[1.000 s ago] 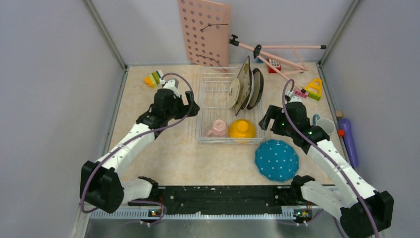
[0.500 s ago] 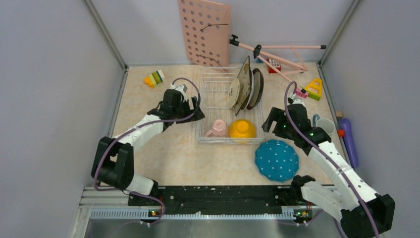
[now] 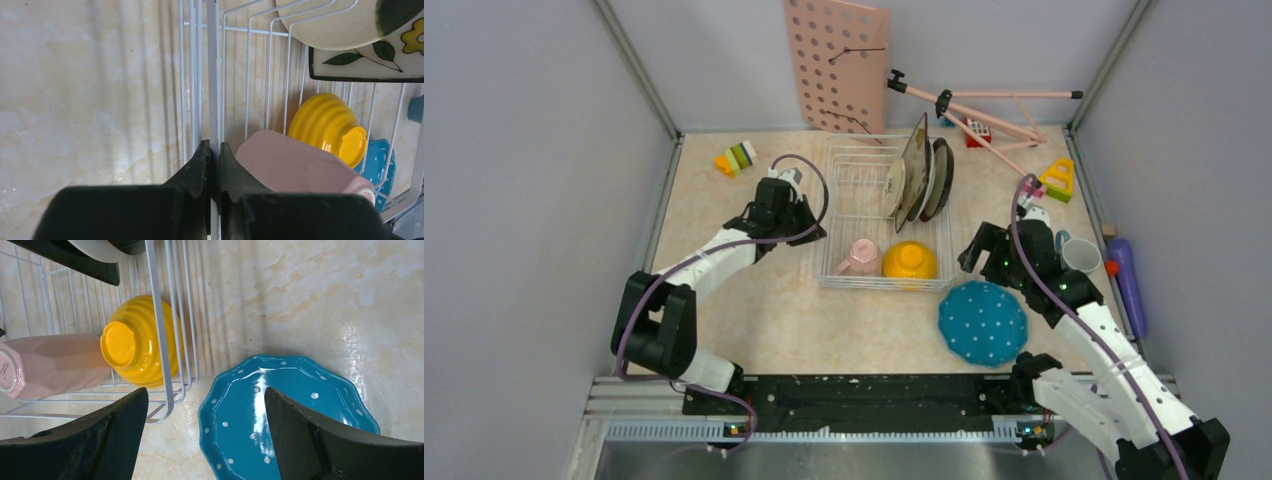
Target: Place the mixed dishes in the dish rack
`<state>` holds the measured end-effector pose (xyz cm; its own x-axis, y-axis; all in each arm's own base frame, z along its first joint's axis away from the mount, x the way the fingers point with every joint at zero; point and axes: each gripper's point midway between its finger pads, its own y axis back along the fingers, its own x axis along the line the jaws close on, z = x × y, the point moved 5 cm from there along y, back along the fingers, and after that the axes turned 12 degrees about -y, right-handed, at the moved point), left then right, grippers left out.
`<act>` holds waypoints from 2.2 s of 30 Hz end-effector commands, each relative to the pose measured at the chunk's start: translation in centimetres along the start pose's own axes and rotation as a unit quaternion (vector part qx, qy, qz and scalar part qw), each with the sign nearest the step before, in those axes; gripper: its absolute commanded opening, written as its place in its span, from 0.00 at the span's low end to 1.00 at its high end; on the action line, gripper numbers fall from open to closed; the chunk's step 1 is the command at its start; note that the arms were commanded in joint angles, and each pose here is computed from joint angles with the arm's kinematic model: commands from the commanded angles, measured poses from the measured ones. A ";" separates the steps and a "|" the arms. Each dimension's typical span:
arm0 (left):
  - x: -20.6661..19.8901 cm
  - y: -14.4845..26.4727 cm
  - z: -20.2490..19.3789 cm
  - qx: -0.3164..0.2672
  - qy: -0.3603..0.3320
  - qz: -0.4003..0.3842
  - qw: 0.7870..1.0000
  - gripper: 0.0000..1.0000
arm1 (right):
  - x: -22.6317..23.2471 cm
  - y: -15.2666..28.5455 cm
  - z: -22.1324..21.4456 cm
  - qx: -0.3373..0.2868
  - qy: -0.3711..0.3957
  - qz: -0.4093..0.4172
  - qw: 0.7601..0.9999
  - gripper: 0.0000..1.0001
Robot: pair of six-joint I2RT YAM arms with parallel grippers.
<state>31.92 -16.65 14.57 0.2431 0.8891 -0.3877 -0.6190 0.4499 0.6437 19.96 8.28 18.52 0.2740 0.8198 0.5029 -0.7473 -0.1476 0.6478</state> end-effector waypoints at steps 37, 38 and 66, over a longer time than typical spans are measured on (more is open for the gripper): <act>7.3 8.1 1.1 -0.129 0.069 0.104 0.984 0.55 | -4.9 -4.1 -6.0 0.111 -0.143 -0.204 0.962 0.83; 7.0 8.3 1.3 -0.131 0.072 0.097 0.984 0.60 | -4.8 -4.2 -5.9 0.109 -0.146 -0.203 0.962 0.82; -4.9 14.3 3.6 -0.161 0.008 -0.118 0.980 0.66 | -0.7 -12.0 -3.6 0.084 -0.169 -0.152 0.970 0.80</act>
<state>24.33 -11.64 25.71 0.2919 0.8040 -0.5181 -0.7722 0.5177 0.3684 23.73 10.84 8.32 0.6856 0.6280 0.3682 -0.4457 -0.0378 0.8944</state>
